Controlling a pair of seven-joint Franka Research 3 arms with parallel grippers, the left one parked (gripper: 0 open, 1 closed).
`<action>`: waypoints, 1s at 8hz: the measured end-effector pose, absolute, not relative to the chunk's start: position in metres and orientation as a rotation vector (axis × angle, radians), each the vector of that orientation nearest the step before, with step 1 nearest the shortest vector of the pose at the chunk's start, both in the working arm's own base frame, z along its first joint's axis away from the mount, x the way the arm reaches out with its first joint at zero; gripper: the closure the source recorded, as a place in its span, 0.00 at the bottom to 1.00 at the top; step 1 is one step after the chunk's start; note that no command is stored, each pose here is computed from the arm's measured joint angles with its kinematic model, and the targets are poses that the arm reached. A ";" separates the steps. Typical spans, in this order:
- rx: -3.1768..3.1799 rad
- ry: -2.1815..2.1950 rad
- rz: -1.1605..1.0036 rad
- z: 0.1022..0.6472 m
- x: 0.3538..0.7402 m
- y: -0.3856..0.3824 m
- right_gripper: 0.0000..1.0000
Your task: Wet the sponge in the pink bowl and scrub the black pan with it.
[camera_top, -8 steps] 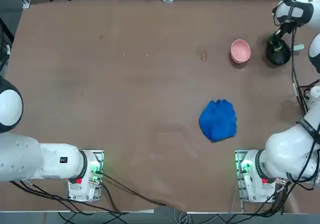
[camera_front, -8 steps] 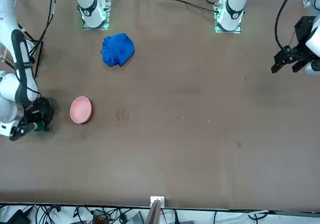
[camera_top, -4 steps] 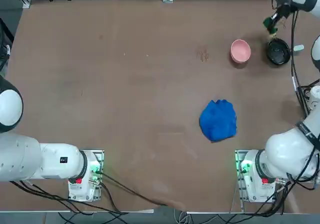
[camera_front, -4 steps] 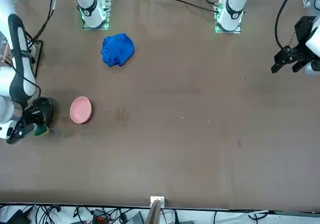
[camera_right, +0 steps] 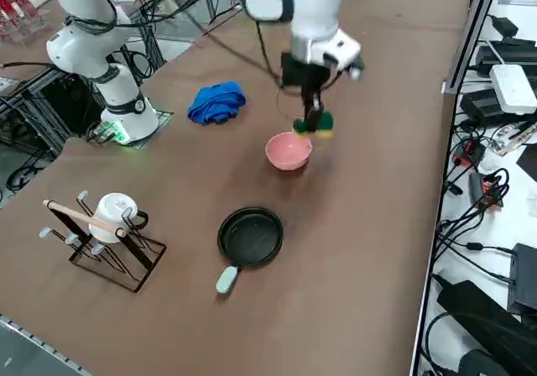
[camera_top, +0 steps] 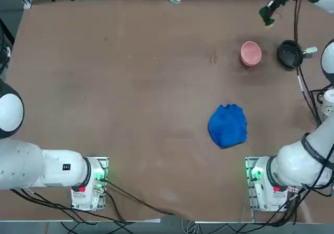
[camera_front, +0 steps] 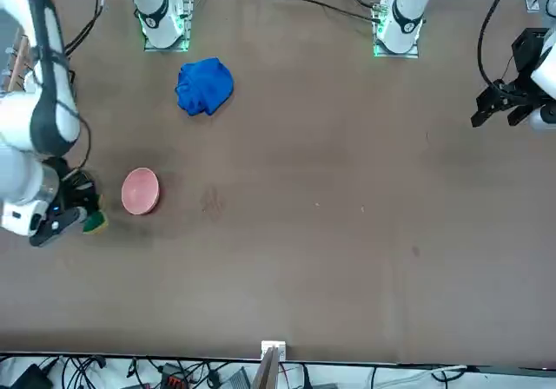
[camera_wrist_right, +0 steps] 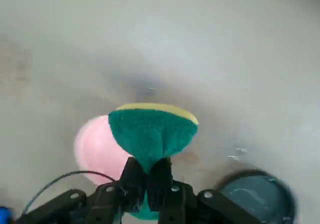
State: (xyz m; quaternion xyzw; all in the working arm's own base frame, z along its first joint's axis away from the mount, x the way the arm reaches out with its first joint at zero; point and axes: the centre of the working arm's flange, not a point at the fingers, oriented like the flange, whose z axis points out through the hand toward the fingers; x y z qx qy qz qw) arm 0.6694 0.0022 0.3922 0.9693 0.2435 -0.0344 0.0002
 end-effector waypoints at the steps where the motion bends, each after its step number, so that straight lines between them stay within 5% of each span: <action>1: 3.085 0.686 -0.144 0.393 0.665 0.037 0.93; 8: 3.125 0.382 -0.193 0.339 0.614 0.210 0.93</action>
